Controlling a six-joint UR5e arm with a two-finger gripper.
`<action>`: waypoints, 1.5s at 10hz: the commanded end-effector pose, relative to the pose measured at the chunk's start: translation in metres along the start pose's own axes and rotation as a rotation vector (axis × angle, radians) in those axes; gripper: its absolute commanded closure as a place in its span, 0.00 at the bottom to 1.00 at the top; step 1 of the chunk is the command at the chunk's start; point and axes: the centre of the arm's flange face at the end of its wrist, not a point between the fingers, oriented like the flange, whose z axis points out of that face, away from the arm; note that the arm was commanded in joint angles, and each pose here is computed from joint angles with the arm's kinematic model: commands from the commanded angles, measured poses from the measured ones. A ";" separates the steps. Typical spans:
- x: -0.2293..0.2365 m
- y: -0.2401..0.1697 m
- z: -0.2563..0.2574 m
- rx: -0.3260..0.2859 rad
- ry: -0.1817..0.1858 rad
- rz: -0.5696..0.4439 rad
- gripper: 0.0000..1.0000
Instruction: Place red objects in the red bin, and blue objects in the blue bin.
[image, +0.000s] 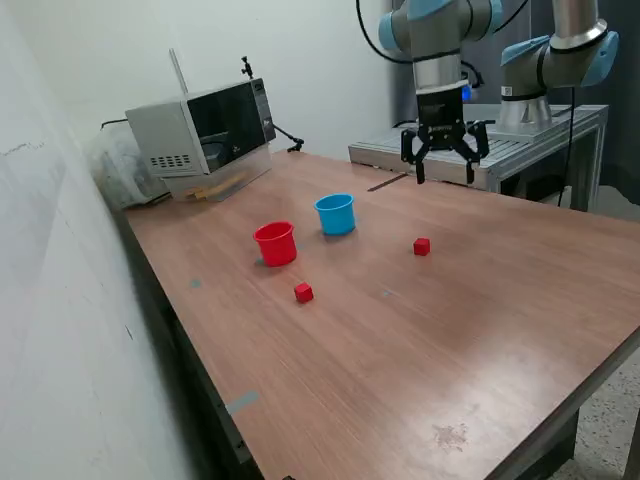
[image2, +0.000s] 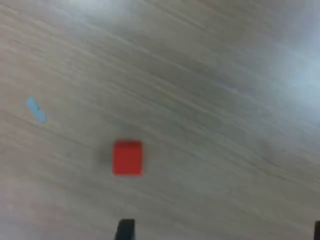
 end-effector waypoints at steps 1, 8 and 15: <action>-0.028 0.004 0.057 0.036 0.010 0.031 0.00; -0.033 0.009 0.106 0.063 0.018 0.031 0.00; -0.058 0.010 0.104 0.055 0.016 0.032 0.00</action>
